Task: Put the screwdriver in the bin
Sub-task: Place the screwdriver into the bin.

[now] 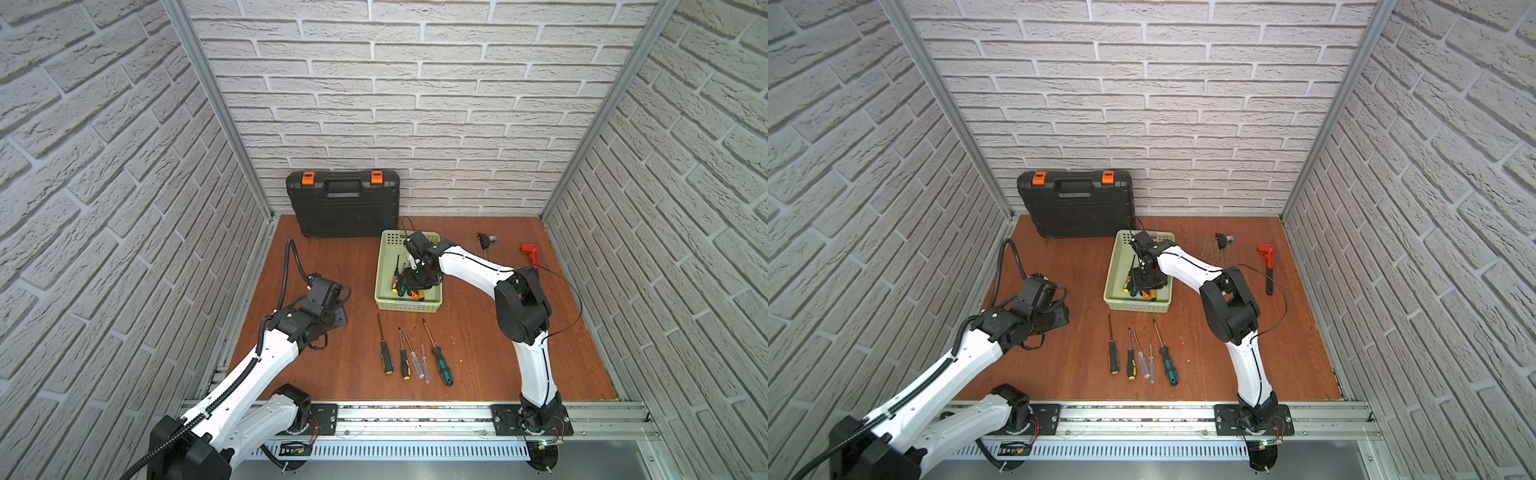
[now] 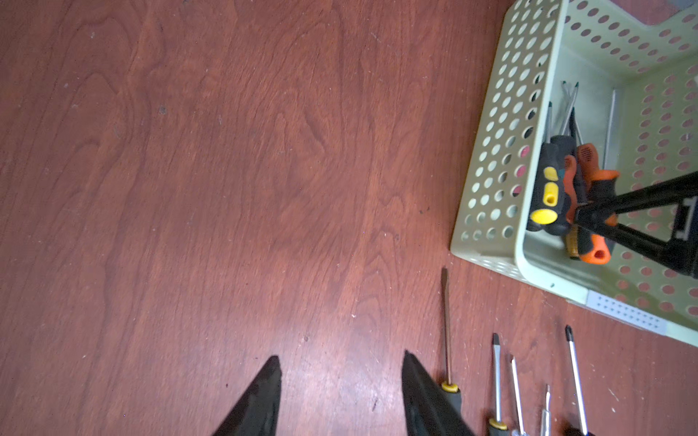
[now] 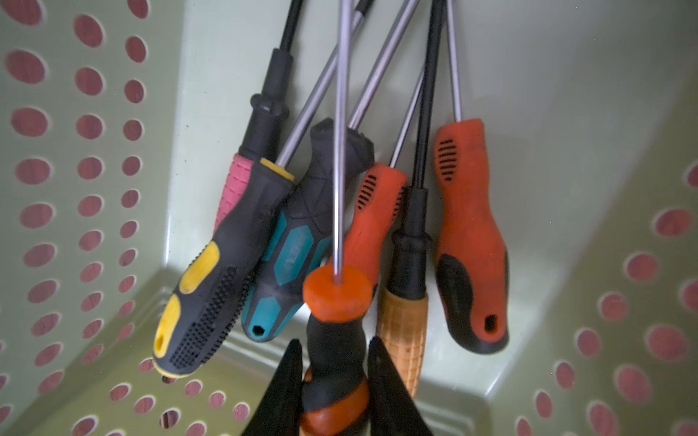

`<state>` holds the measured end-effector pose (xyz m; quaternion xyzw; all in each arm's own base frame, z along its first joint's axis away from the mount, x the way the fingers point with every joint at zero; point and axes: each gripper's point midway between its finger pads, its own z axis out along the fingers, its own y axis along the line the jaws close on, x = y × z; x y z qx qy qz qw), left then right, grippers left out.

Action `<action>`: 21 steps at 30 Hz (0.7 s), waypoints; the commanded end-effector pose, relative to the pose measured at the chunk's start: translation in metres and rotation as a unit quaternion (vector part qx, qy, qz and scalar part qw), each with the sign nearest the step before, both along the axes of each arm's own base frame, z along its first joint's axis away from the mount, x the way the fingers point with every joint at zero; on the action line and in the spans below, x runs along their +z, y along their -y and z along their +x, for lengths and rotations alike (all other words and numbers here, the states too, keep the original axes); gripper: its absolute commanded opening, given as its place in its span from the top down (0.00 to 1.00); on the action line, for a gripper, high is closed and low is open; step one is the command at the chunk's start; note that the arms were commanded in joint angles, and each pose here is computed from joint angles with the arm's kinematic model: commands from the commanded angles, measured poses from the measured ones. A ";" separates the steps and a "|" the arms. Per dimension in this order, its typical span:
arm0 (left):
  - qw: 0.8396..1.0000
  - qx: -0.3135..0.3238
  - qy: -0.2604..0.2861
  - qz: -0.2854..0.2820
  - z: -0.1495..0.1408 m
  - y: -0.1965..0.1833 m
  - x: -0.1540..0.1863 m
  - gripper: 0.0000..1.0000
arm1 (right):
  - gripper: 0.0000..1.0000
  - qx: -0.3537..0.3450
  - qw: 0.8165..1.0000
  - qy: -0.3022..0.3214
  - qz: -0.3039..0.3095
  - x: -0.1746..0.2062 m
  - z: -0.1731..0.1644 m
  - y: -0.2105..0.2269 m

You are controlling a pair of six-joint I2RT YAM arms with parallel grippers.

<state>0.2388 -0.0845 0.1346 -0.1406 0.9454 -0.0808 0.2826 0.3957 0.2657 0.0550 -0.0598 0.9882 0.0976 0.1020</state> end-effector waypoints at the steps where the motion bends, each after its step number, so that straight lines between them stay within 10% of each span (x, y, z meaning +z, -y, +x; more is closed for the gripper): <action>1: 1.000 0.008 0.009 0.006 0.001 -0.005 0.010 0.48 | 0.69 0.008 0.999 0.033 0.010 0.017 0.014 -0.005; 21: 0.986 -0.105 -0.106 -0.078 -0.015 0.067 -0.020 0.49 | 0.65 0.043 0.987 0.127 0.083 0.119 0.018 -0.017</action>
